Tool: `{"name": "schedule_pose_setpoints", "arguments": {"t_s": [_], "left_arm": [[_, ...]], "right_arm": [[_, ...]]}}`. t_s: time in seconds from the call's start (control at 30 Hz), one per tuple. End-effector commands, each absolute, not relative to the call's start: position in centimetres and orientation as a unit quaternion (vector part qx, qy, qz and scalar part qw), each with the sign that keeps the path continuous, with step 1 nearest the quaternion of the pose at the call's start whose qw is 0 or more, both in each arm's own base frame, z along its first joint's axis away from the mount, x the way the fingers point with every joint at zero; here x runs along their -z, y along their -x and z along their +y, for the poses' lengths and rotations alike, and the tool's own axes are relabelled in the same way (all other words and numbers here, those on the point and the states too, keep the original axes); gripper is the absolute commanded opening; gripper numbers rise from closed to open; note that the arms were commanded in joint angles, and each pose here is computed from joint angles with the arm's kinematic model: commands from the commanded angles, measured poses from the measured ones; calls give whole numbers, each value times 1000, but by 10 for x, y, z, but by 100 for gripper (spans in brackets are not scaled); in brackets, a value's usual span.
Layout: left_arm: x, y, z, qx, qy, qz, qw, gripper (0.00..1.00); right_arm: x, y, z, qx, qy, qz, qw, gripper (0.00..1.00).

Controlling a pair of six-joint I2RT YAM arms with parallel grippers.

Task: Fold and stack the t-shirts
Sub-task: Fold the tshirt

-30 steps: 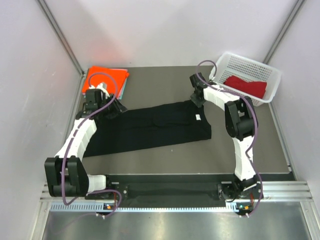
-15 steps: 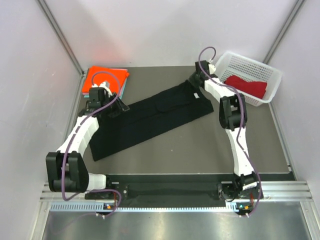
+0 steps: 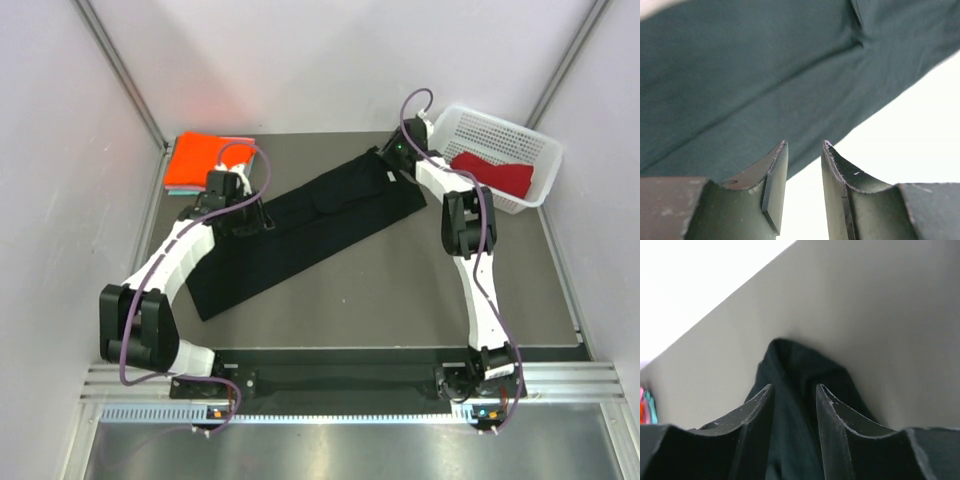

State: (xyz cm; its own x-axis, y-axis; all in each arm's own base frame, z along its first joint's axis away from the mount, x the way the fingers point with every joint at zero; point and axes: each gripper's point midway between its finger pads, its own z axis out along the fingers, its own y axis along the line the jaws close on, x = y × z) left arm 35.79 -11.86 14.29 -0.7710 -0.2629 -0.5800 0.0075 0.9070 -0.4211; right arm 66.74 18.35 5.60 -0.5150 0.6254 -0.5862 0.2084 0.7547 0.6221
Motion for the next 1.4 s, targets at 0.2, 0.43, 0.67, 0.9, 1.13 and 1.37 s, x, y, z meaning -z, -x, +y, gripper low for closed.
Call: {"name": "schedule_pose_setpoints", "arguments": {"t_s": [0.2,0.43,0.67,0.9,1.13,1.37], "left_arm": [[-138,-329,-158,179,-34,939,293,38],[-107,-329,-166,185,-42,943,274,37],[-62,-330,-158,152,-9,961,232,33],[-22,-321,-142,106,23,973,205,31],[-8,-312,-141,106,35,976,189,29],[-4,-294,-152,143,47,972,181,27]], "right_arm": [[-235,-632,161,-239,-190,794,525,48],[-169,-548,158,-205,-267,835,436,45],[-123,-483,144,-209,-344,821,406,36],[-92,-471,127,-192,-344,825,404,39],[-66,-476,106,-166,-362,828,394,37],[-53,-481,93,-137,-369,830,396,34]]}}
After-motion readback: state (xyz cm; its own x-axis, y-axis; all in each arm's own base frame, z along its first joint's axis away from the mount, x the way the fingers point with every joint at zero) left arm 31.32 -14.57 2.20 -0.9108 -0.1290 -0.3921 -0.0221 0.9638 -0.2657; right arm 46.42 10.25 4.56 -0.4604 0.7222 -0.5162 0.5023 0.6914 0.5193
